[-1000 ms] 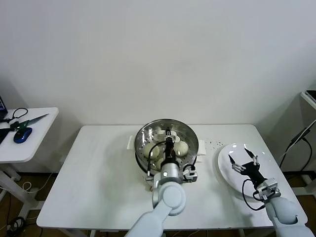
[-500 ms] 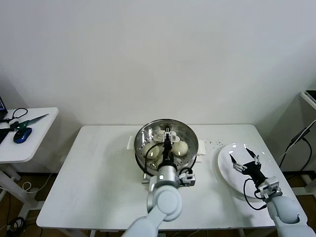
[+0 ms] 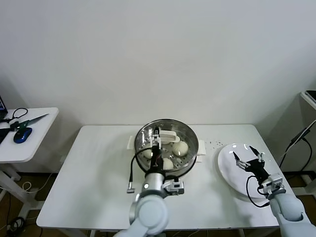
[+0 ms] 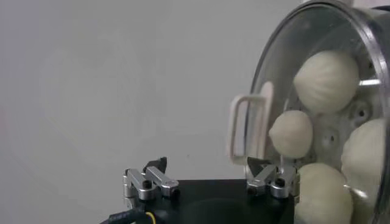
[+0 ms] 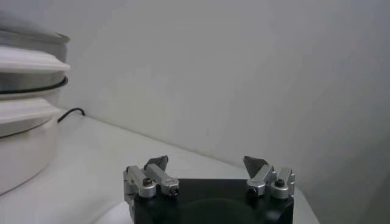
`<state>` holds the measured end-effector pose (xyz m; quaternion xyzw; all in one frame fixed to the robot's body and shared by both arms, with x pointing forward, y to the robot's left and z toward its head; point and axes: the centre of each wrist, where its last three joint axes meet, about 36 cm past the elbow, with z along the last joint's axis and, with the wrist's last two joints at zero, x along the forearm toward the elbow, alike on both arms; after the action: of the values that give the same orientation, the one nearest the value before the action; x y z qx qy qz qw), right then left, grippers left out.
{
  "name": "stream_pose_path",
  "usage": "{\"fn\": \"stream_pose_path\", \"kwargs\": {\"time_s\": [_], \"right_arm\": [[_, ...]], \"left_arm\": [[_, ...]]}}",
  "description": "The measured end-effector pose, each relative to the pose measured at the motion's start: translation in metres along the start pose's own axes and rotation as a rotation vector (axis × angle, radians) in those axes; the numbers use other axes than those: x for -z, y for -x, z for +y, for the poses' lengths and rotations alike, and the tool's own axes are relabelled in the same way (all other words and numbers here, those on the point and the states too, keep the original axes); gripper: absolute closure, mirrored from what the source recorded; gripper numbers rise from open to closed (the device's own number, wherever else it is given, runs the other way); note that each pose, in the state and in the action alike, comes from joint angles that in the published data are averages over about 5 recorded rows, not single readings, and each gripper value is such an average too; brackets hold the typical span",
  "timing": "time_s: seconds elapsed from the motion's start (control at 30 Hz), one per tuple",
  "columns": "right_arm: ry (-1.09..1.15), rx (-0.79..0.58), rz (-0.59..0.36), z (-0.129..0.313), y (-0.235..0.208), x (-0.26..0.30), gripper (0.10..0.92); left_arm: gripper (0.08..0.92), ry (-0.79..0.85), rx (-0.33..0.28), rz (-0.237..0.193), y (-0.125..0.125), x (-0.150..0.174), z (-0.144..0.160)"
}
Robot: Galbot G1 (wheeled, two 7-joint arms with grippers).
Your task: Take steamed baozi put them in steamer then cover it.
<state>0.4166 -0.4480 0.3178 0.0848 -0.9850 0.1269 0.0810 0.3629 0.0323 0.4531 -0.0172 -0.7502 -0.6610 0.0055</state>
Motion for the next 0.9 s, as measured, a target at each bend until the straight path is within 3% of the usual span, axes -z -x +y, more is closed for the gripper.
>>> {"fn": "stream_pose_path", "kwargs": {"time_s": [0.2,0.4,0.5,0.67,0.9], "right_arm": [[0.018,-0.013,0.000,0.000,-0.005,0.000,0.200],[0.033,-0.021,0.000,0.003,-0.011,0.000,0.200],[0.039,-0.020,0.000,0.005,-0.013,0.001,0.200],[0.049,-0.019,-0.009,0.009,-0.017,0.003,0.200],[0.080,-0.021,-0.030,0.016,-0.026,0.005,0.200]], "left_arm": [[0.177,-0.117,0.022,0.038,-0.011,-0.035,0.014],[0.177,-0.314,0.005,0.139,-0.017,-0.086,0.023],[0.177,-0.439,-0.014,0.168,-0.021,-0.115,0.022],[0.177,-0.670,-0.022,0.144,-0.032,-0.161,0.013],[0.177,-0.964,0.012,0.119,-0.055,-0.209,-0.018]]}}
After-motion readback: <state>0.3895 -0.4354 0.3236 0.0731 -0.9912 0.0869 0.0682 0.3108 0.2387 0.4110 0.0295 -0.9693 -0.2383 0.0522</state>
